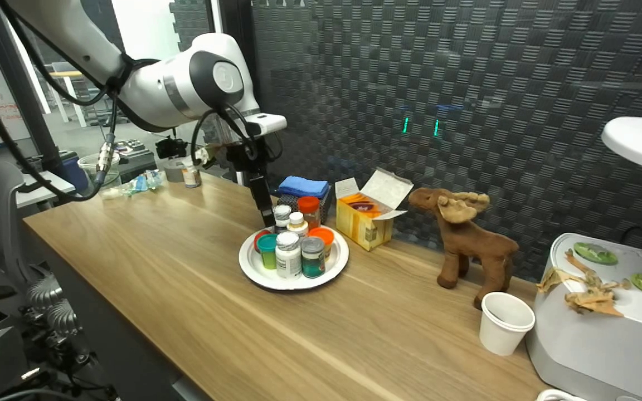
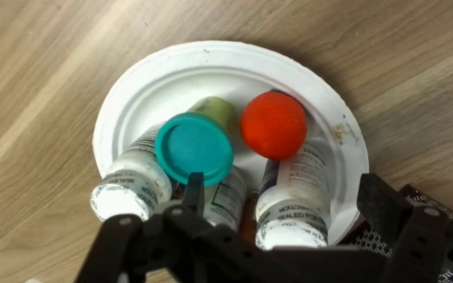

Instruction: Put all the objects around the white plate into the white plate

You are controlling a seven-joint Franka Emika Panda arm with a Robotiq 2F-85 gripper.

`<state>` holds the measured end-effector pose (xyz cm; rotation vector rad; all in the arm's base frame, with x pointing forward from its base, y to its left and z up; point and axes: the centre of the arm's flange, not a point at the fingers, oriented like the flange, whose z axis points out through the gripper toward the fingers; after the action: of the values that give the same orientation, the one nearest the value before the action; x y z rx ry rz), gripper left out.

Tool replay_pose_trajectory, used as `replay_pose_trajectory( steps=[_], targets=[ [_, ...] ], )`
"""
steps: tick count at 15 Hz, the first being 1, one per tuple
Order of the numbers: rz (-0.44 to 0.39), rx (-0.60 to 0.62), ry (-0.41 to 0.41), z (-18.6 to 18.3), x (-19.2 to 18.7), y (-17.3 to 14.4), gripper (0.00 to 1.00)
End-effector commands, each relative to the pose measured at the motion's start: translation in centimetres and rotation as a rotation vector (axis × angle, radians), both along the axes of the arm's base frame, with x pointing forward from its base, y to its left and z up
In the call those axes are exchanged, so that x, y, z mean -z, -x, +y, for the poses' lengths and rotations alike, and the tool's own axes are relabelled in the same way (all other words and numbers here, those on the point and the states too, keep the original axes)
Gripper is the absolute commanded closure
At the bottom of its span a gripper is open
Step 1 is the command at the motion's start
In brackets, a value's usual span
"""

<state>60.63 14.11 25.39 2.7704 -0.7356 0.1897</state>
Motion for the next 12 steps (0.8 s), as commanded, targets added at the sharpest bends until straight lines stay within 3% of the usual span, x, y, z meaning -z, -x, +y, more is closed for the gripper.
replay_pose_trajectory(
  steps=[1, 8, 12],
  targets=[
    [0.007, -0.009, 0.0, 0.7, -2.4, 1.6, 0.0],
    [0.125, -0.188, -0.057, 0.0, -10.4, 4.7, 0.0],
    [0.215, -0.381, -0.162, 0.1, -14.0, 6.2, 0.0]
  ],
)
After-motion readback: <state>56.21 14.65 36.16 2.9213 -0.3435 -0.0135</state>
